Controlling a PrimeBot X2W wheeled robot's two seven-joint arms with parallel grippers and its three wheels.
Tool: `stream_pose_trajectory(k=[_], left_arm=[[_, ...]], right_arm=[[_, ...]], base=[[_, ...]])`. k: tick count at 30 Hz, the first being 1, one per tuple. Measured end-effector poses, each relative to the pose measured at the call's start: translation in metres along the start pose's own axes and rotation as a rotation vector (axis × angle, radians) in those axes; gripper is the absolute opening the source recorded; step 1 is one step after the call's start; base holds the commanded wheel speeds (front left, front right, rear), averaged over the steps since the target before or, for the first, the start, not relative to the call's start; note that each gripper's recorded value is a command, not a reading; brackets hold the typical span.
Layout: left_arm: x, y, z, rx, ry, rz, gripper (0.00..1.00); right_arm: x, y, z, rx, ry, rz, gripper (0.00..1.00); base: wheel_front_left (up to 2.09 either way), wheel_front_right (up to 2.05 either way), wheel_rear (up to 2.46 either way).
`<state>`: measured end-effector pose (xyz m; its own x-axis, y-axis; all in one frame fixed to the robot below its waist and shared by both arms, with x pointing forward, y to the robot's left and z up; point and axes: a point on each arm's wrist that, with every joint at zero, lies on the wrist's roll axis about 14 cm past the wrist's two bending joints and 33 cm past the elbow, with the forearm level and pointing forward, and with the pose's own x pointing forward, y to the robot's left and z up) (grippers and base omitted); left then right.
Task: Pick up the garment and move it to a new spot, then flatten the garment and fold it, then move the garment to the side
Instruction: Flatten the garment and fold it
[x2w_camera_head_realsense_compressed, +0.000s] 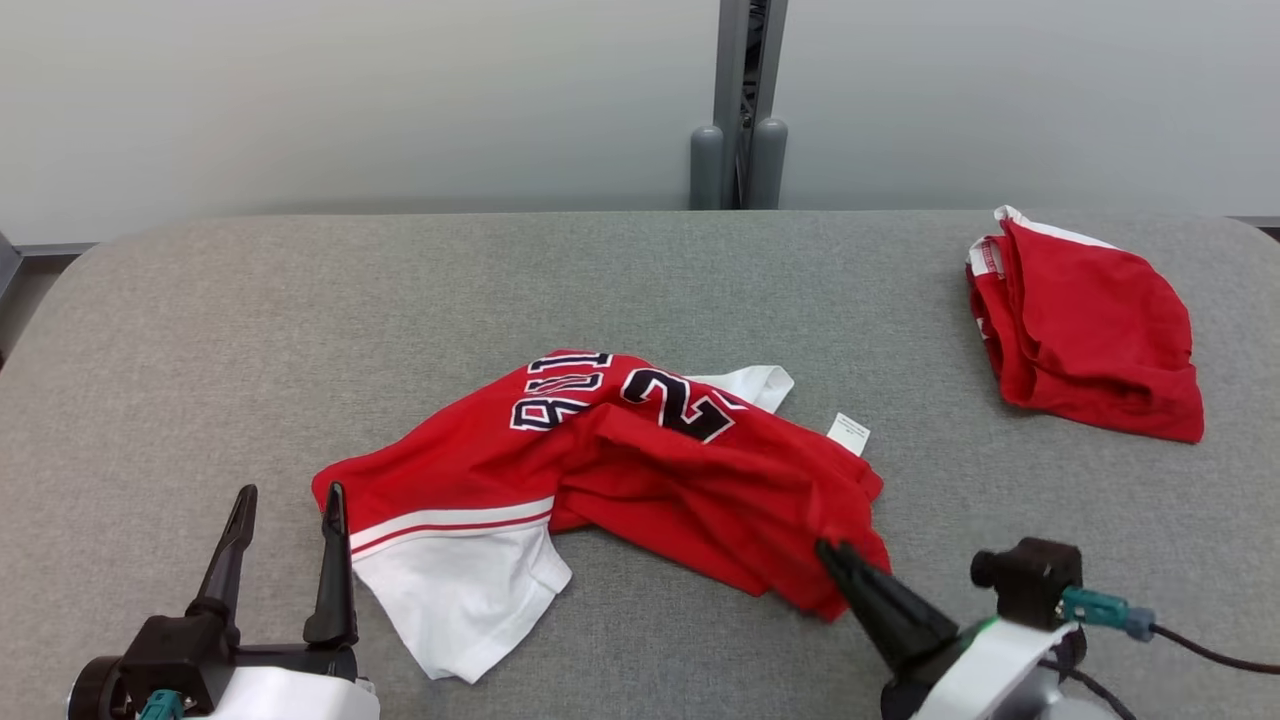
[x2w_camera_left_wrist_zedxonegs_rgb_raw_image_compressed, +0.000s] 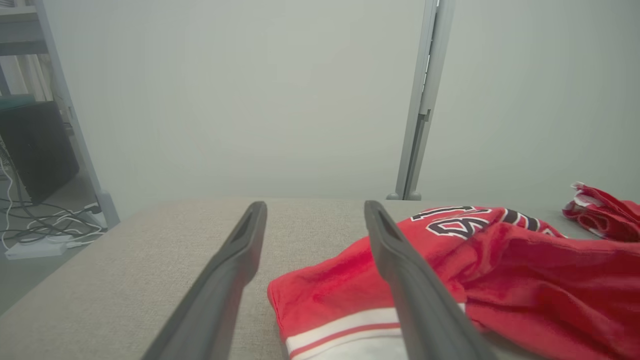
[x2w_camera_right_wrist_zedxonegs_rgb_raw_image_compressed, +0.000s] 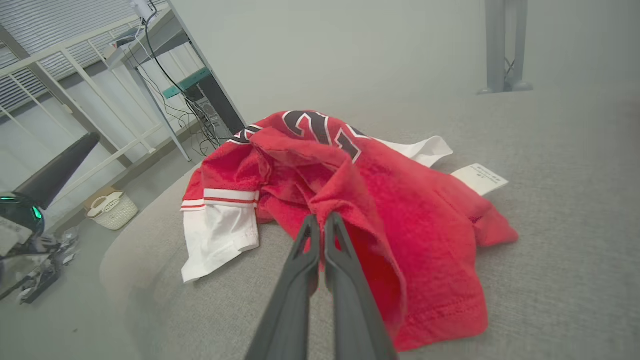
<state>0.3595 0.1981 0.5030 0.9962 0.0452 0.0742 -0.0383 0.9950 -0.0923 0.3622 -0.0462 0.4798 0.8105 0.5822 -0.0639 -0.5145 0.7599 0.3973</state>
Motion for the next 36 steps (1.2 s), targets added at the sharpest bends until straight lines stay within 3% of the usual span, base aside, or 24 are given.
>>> stream_pose_trajectory(k=[17, 18, 20, 30, 36], left_arm=[[0.002, -0.003, -0.007, -0.007, 0.022, -0.012, 1.00], [0.001, -0.003, -0.008, -0.006, 0.023, -0.012, 1.00], [0.001, -0.002, -0.008, -0.005, 0.025, -0.010, 1.00], [0.000, 0.001, -0.005, -0.004, 0.017, -0.005, 1.00], [0.001, -0.002, -0.001, -0.005, 0.004, -0.012, 1.00]], right_arm=[[-0.041, 0.025, -0.084, 0.176, 0.377, 0.063, 0.00], [-0.042, 0.026, -0.087, 0.174, 0.392, 0.065, 0.08], [-0.042, 0.023, -0.088, 0.179, 0.394, 0.057, 1.00], [-0.033, 0.030, -0.042, 0.242, 0.221, 0.094, 1.00], [-0.025, -0.005, -0.002, 0.083, 0.041, 0.025, 1.00]], base=[[0.00, 0.00, 0.00], [0.00, 0.00, 0.00], [0.00, 0.00, 0.00], [0.00, 0.00, 0.00], [0.00, 0.00, 0.00]])
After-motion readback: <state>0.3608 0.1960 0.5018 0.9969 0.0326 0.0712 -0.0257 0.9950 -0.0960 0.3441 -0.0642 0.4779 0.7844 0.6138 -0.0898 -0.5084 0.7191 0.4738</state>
